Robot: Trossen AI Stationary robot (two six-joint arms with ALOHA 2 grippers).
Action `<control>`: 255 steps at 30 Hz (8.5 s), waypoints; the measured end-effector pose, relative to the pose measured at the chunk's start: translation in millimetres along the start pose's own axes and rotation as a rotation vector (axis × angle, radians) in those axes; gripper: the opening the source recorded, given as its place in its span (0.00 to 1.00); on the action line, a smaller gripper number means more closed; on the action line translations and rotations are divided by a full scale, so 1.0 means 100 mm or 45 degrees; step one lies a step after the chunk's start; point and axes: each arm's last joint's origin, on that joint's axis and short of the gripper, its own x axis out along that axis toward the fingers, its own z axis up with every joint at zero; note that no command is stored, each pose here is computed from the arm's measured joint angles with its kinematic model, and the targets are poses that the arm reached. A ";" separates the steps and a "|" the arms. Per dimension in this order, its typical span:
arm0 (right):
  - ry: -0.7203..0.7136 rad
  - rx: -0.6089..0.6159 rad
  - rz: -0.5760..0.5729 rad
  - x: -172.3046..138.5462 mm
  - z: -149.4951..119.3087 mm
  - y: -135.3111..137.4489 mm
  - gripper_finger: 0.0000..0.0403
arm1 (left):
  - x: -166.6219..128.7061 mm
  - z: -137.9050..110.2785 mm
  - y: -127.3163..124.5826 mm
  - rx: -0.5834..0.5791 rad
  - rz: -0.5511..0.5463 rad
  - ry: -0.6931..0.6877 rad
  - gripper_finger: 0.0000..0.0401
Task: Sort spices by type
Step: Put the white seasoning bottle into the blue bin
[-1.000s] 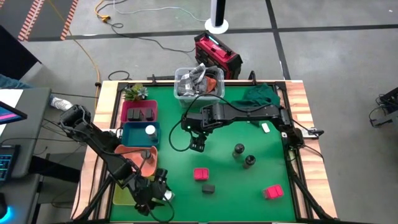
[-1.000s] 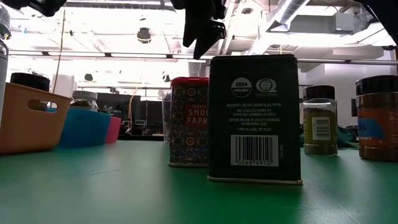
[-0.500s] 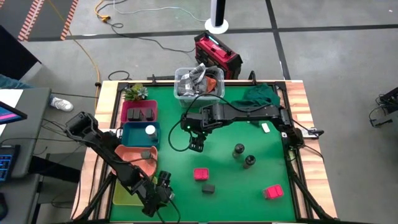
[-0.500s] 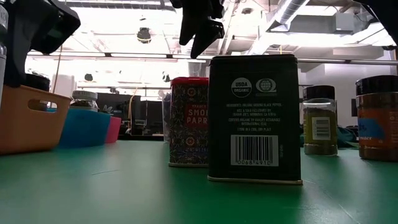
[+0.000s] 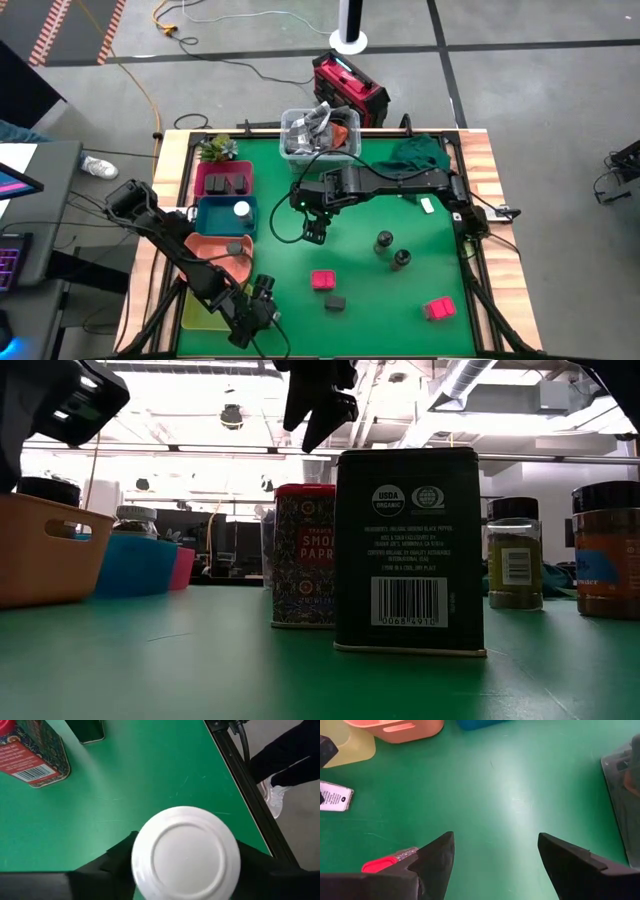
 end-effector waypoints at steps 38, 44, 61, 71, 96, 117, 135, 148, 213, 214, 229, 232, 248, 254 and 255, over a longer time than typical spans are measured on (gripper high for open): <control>-0.016 0.037 0.004 0.00 0.01 0.00 0.77 | -1.82 -0.25 1.06 -0.615 0.821 -0.251 0.50; -0.015 0.036 0.003 0.00 0.01 0.00 0.77 | -2.00 -0.47 1.11 -0.798 0.789 -0.141 0.50; -0.027 0.038 0.010 0.00 0.02 0.02 0.77 | -1.94 -0.95 1.18 -1.185 1.043 0.061 0.51; -0.053 0.053 0.019 0.00 0.04 0.03 0.77 | -1.70 -1.20 1.22 -1.388 1.224 -0.037 0.51; -0.093 0.067 0.037 0.00 0.06 0.08 0.77 | -1.62 -1.10 1.21 -1.617 1.103 -0.226 0.51; -0.093 0.029 0.051 -0.01 0.03 0.17 0.77 | -1.51 -1.02 1.21 -0.999 1.139 -0.033 0.51; -0.148 0.024 0.071 -0.02 0.07 0.20 0.77 | -1.51 -1.00 1.22 -1.046 1.190 -0.155 0.51; -0.191 0.050 0.087 -0.03 0.10 0.21 0.77 | -1.51 -0.99 1.22 -1.050 1.188 -0.174 0.51; -0.214 0.048 0.104 -0.04 0.10 0.27 0.77 | -1.16 -1.40 1.24 -1.094 1.132 0.028 0.52; -0.215 0.045 0.104 -0.04 0.10 0.27 0.77 | -1.15 -1.40 1.24 -1.094 1.130 0.028 0.52; -0.215 0.040 0.103 -0.04 0.10 0.27 0.77 | -1.14 -1.39 1.23 -1.127 1.095 0.027 0.65; -0.215 0.039 0.103 -0.04 0.10 0.27 0.77 | -1.14 -1.39 1.23 -1.135 1.085 0.038 0.66; -0.217 0.026 0.102 -0.04 0.10 0.27 0.77 | -1.21 -1.34 1.21 -1.186 1.048 0.099 0.66; -0.218 0.021 0.102 -0.04 0.11 0.27 0.77 | -1.29 -1.26 1.20 -1.160 1.047 0.104 0.66; -0.219 0.020 0.102 -0.04 0.11 0.27 0.77 | -1.30 -1.25 1.20 -1.162 1.045 0.107 0.66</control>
